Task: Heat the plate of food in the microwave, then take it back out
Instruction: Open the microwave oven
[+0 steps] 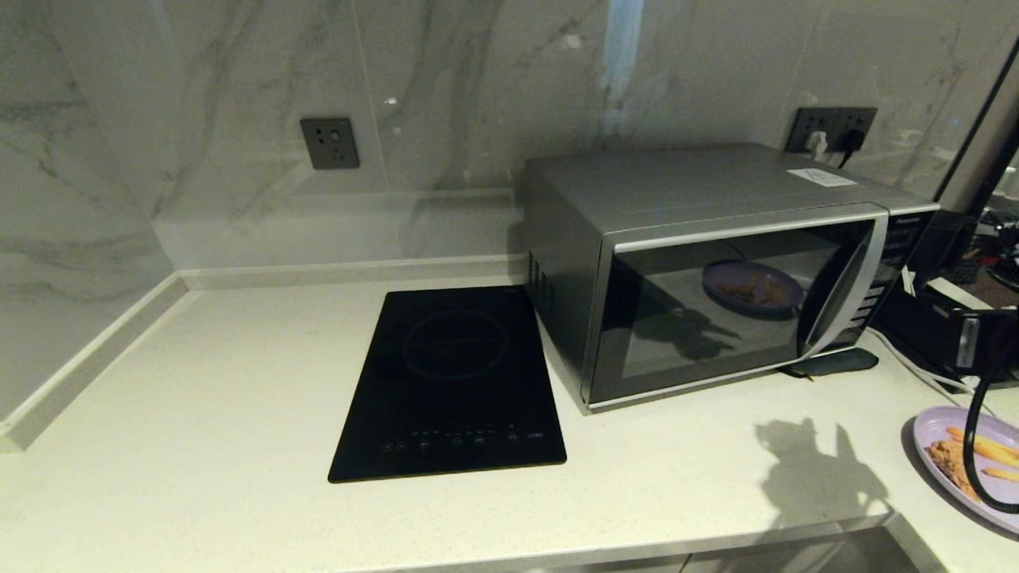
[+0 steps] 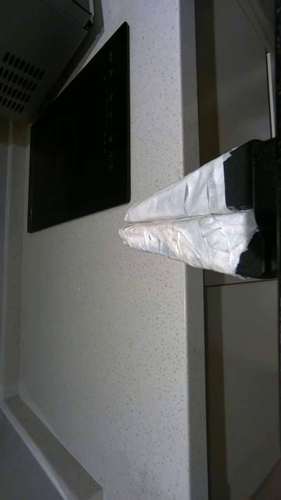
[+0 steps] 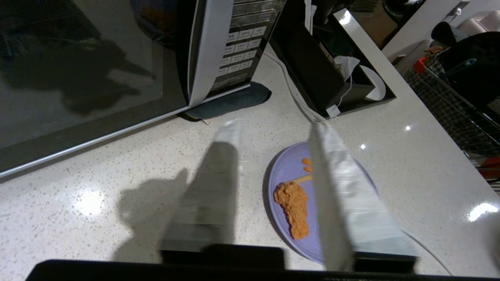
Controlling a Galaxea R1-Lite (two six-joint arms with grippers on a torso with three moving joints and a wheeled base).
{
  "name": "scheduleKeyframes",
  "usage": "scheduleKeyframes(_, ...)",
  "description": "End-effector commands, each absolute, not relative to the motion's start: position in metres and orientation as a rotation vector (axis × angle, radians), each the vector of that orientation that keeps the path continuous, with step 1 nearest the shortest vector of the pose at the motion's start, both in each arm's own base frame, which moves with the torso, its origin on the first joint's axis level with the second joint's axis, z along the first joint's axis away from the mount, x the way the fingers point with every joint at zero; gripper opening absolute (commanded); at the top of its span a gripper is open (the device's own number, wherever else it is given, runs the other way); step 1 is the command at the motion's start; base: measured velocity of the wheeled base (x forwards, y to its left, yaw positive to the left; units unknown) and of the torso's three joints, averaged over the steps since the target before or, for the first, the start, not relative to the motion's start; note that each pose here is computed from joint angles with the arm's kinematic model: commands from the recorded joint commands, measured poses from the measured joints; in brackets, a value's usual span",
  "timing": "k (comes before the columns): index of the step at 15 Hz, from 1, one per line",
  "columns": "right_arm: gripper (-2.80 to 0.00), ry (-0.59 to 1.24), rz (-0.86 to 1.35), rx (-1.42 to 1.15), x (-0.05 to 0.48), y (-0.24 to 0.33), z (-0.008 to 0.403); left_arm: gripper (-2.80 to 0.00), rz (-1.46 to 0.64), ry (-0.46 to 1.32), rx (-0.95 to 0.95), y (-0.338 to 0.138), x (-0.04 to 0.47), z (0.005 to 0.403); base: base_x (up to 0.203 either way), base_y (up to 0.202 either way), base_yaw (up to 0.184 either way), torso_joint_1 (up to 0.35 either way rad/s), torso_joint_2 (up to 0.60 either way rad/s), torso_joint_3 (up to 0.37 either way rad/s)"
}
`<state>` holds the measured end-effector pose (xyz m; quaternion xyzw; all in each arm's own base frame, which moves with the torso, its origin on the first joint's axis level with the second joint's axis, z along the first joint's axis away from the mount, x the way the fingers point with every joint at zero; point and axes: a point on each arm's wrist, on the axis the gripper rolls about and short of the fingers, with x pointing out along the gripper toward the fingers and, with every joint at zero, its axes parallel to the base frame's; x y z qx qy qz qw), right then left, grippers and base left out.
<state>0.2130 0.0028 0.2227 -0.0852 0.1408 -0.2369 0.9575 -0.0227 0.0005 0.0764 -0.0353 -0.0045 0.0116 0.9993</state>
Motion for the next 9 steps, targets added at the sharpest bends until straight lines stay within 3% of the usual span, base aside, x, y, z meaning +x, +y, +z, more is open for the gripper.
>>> scheduleKeyframes(1,0.00,0.319,-0.481,-0.181,0.225,0.003,0.215,-2.80,0.024,-0.009,-0.071,0.000,-0.023,0.076,0.000,0.000,0.000,0.000,0.00,0.000)
scheduleKeyframes(9,0.00,0.354,-0.547,-0.059,0.271,0.006,0.197,-2.80,0.024,-0.009,-0.071,0.000,-0.023,0.076,0.000,0.000,0.000,0.000,0.00,0.000)
